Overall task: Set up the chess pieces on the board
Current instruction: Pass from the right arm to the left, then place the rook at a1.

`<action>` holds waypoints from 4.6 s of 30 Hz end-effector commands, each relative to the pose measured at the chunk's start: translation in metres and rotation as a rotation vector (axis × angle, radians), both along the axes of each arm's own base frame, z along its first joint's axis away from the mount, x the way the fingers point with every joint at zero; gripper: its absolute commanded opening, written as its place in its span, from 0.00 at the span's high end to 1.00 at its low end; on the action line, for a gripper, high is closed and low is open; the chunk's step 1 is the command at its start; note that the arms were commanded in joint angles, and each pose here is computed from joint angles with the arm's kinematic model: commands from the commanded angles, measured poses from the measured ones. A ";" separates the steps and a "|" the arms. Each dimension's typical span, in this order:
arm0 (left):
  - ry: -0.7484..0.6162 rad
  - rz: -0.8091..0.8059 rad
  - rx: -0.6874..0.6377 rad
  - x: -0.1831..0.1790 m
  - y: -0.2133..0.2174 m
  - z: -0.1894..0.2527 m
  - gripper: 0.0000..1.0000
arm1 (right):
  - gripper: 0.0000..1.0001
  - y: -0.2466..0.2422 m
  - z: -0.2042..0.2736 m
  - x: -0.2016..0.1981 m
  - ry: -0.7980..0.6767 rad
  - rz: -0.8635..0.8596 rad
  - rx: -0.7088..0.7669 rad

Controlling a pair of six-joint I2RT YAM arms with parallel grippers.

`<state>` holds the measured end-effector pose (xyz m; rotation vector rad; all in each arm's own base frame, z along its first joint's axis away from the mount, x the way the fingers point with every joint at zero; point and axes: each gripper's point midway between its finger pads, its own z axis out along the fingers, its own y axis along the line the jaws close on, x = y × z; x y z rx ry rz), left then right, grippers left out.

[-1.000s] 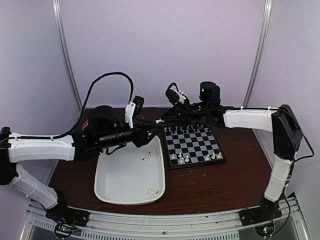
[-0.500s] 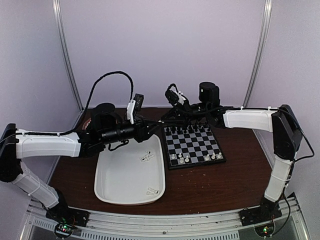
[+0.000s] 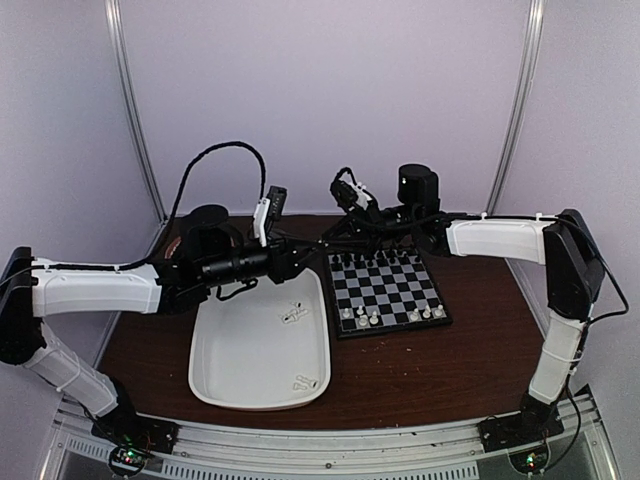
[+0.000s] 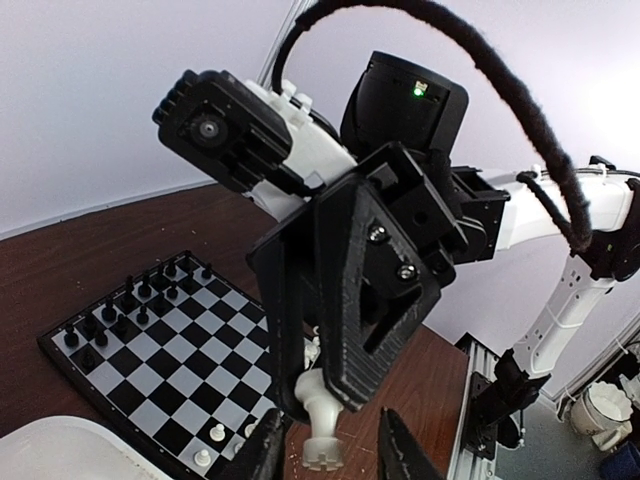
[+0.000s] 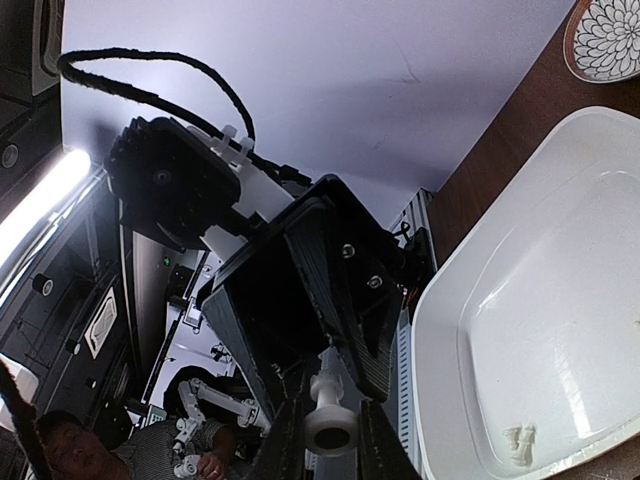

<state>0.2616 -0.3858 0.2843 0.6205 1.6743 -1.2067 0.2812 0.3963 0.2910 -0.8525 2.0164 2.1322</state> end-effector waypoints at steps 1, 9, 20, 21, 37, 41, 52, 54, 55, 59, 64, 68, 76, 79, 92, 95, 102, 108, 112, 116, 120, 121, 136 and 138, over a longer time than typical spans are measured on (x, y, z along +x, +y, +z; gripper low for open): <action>-0.050 0.013 -0.068 0.003 0.008 0.025 0.72 | 0.97 -0.003 0.013 -0.009 -0.042 0.024 0.027; -0.036 -0.008 -0.076 0.001 0.006 0.023 0.80 | 0.97 -0.003 0.013 -0.009 -0.043 0.024 0.027; -0.006 -0.002 -0.064 0.004 0.004 0.017 0.76 | 0.96 -0.002 0.013 -0.007 -0.045 0.020 0.028; -0.003 0.000 -0.061 0.004 0.005 0.016 0.75 | 0.96 -0.002 0.014 -0.007 -0.046 0.020 0.029; 0.018 -0.008 -0.040 0.003 0.006 0.007 0.80 | 0.96 -0.002 0.013 -0.006 -0.042 0.020 0.032; 0.019 -0.011 -0.039 0.004 0.006 0.006 0.81 | 0.96 -0.002 0.013 -0.007 -0.043 0.020 0.033; 0.014 -0.022 -0.014 0.003 0.004 0.010 0.92 | 0.84 -0.005 0.011 -0.003 -0.048 0.017 0.033; 0.015 -0.024 0.024 0.005 0.003 0.010 0.93 | 0.75 -0.014 0.012 0.006 -0.061 -0.013 0.033; 0.015 -0.027 0.046 0.005 0.002 0.010 0.93 | 0.65 -0.021 0.012 0.015 -0.070 -0.041 0.028; 0.042 -0.034 0.168 0.010 -0.003 0.001 0.94 | 0.47 -0.068 -0.002 0.052 -0.116 -0.182 -0.039; 0.125 -0.093 0.391 0.016 -0.015 -0.030 0.95 | 0.45 -0.141 -0.041 0.074 -0.279 -0.344 -0.304; 0.221 -0.178 0.564 0.017 -0.026 -0.061 0.96 | 0.45 -0.193 -0.070 0.073 -0.450 -0.396 -0.591; 0.310 -0.246 0.787 0.014 -0.032 -0.097 0.96 | 0.44 -0.244 -0.114 0.064 -0.598 -0.497 -0.823; 0.313 -0.295 0.866 0.007 -0.040 -0.110 0.96 | 0.44 -0.256 -0.113 0.067 -0.652 -0.520 -0.883; 0.306 -0.350 1.140 -0.005 -0.056 -0.161 0.95 | 0.44 -0.264 -0.125 0.068 -0.671 -0.506 -0.930; 0.299 -0.349 1.172 -0.006 -0.058 -0.169 0.95 | 0.44 -0.263 -0.127 0.068 -0.666 -0.496 -0.928; 0.269 -0.345 1.247 -0.004 -0.059 -0.191 0.95 | 0.44 -0.262 -0.128 0.067 -0.659 -0.490 -0.922; 0.256 -0.340 1.235 0.001 -0.066 -0.198 0.95 | 0.44 -0.262 -0.129 0.066 -0.655 -0.488 -0.923; 0.256 -0.343 1.237 0.002 -0.069 -0.206 0.95 | 0.44 -0.261 -0.130 0.066 -0.654 -0.484 -0.923; 0.264 -0.350 1.238 0.003 -0.072 -0.216 0.95 | 0.44 -0.261 -0.132 0.065 -0.647 -0.478 -0.924; 0.256 -0.338 1.239 0.007 -0.075 -0.222 0.95 | 0.44 -0.261 -0.133 0.065 -0.643 -0.476 -0.924; 0.254 -0.335 1.238 0.008 -0.075 -0.222 0.95 | 0.44 -0.260 -0.133 0.065 -0.640 -0.474 -0.919; 0.215 -0.275 1.262 0.023 -0.078 -0.233 0.95 | 0.44 -0.257 -0.137 0.064 -0.615 -0.464 -0.905; 0.213 -0.274 1.258 0.025 -0.079 -0.234 0.95 | 0.44 -0.257 -0.137 0.064 -0.615 -0.464 -0.904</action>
